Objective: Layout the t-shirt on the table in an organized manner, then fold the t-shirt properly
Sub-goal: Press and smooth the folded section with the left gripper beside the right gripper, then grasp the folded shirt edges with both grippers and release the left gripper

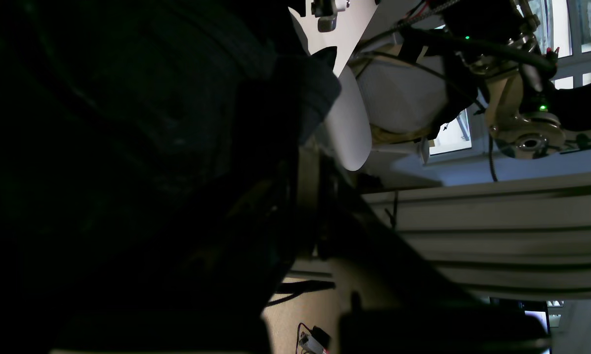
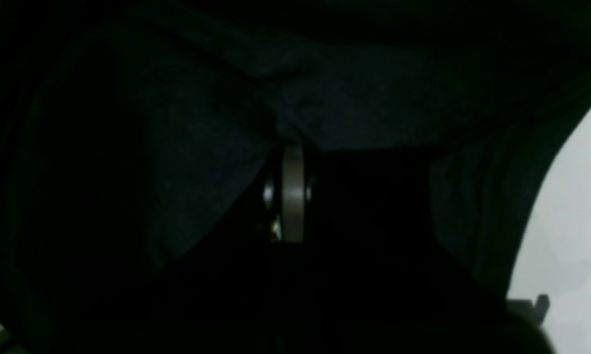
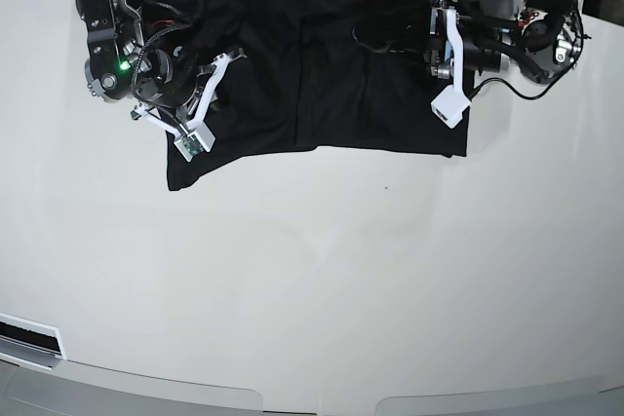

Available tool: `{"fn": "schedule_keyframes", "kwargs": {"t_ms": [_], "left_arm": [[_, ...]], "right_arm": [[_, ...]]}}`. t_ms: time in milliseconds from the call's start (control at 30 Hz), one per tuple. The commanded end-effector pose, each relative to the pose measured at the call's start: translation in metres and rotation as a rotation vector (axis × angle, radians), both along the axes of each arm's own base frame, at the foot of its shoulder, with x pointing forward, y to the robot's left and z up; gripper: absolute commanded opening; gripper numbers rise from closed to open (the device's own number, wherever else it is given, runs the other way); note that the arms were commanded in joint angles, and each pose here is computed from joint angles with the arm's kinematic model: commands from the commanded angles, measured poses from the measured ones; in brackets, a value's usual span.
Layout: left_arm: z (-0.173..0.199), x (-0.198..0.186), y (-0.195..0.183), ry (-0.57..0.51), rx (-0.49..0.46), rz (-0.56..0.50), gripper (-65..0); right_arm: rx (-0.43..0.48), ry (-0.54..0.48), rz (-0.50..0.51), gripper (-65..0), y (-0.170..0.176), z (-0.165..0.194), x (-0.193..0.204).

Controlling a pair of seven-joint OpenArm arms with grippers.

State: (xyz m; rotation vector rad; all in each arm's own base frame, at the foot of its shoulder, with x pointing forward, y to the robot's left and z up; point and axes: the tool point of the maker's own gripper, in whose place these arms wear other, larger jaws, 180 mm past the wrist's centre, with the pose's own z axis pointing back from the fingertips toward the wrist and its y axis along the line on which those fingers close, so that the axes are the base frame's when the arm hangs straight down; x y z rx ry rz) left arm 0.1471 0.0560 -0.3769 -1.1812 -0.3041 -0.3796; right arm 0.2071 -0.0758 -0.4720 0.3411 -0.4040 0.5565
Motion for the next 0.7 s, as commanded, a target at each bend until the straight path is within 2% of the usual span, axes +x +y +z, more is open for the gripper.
{"fn": "schedule_keyframes", "kwargs": {"t_ms": [0,200,267,333,400,467,600,633,667], "left_arm": [[0.009,0.008,0.001,-0.034,-0.02,0.009,-65.0],[0.014,0.009,-0.001,-0.056,-0.023,0.001,-65.0],[0.019,0.01,-0.003,-0.075,-0.025,-0.007,-56.4],[0.023,0.011,-0.005,-0.091,-0.029,-0.009,-43.4],[0.024,0.012,-0.005,-0.096,-0.03,-0.011,-35.5],[0.024,0.012,-0.005,-0.097,-0.032,-0.008,-35.0],[0.028,0.02,-0.005,-0.114,-0.047,0.021,-36.9],[0.032,0.026,-0.004,-0.128,-0.055,0.042,-42.1],[0.036,0.034,-0.002,-0.146,-0.065,0.07,-50.5]], "right_arm": [[-0.011,0.014,0.011,-65.0,-0.001,-0.001,-0.003],[0.026,0.005,0.003,-65.0,0.005,0.005,0.002],[0.054,-0.023,-0.001,-62.8,0.009,0.014,0.012],[0.073,-0.067,-0.002,-55.5,0.013,0.027,0.026],[0.068,-0.113,-0.032,-47.9,0.012,0.039,0.042],[0.066,-0.155,-0.047,-43.2,0.011,0.052,0.056],[0.06,-0.214,-0.04,-42.7,0.011,0.07,0.079],[0.053,-0.218,-0.038,-42.7,0.01,0.073,0.083],[0.044,-0.217,-0.04,-42.7,0.009,0.075,0.086]]}}
